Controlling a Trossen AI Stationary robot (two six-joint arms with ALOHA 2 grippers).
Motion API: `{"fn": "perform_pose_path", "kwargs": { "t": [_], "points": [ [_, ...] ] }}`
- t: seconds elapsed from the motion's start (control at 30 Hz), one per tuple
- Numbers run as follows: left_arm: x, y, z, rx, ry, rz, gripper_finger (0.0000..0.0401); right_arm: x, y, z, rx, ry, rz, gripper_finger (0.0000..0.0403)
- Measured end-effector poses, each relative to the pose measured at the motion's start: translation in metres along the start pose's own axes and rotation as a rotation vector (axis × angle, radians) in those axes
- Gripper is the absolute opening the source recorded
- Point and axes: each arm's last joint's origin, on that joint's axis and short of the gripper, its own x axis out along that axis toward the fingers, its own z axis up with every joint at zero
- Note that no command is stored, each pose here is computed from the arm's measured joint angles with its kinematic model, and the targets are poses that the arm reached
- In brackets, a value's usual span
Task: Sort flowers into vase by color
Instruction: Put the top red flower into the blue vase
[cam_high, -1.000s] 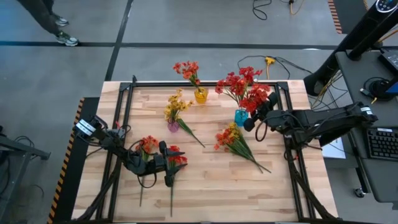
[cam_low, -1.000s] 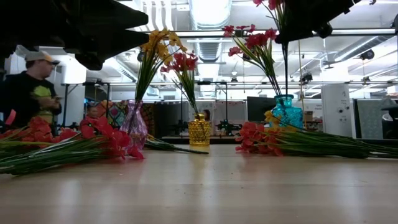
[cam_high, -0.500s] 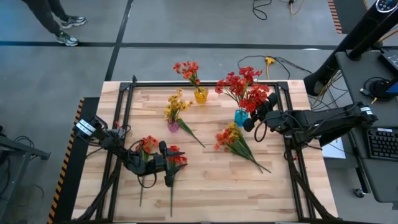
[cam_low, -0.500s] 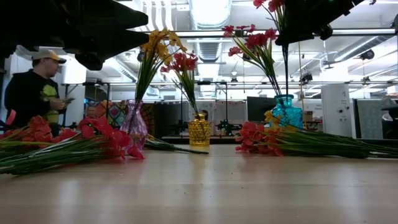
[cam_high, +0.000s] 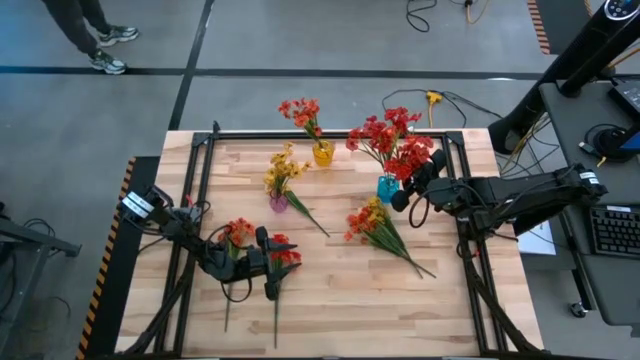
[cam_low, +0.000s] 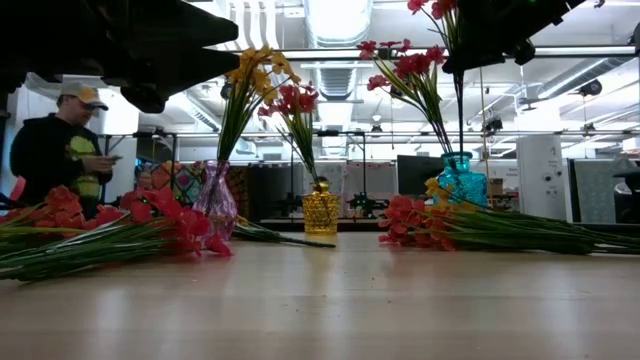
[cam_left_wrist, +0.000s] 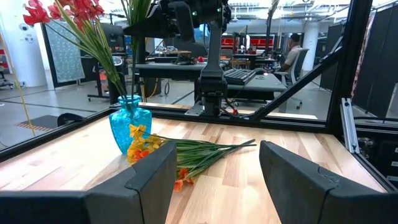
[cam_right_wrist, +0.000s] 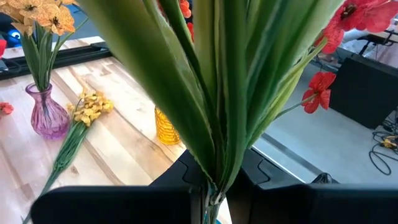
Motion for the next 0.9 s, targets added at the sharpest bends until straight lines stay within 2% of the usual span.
{"fn": "perform_pose_path", "kwargs": {
  "t": [0.3,0.63,0.9],
  "points": [
    [0.0000,0.0000,0.0000,0.000,0.000,0.000,0.0212,0.0000,0.0000,0.0000,-0.001,0.000,0.000,0.0036],
    [0.0000,0.0000,0.0000,0.000,0.000,0.000,0.0212,0.0001,-0.0001,-0.0007,-0.007,0.003,-0.001,0.0138],
    [0.0000,0.0000,0.0000,0.000,0.000,0.000,0.0212,-0.0001,-0.0004,-0.0012,-0.013,0.006,-0.002,0.0193]
  ]
}}
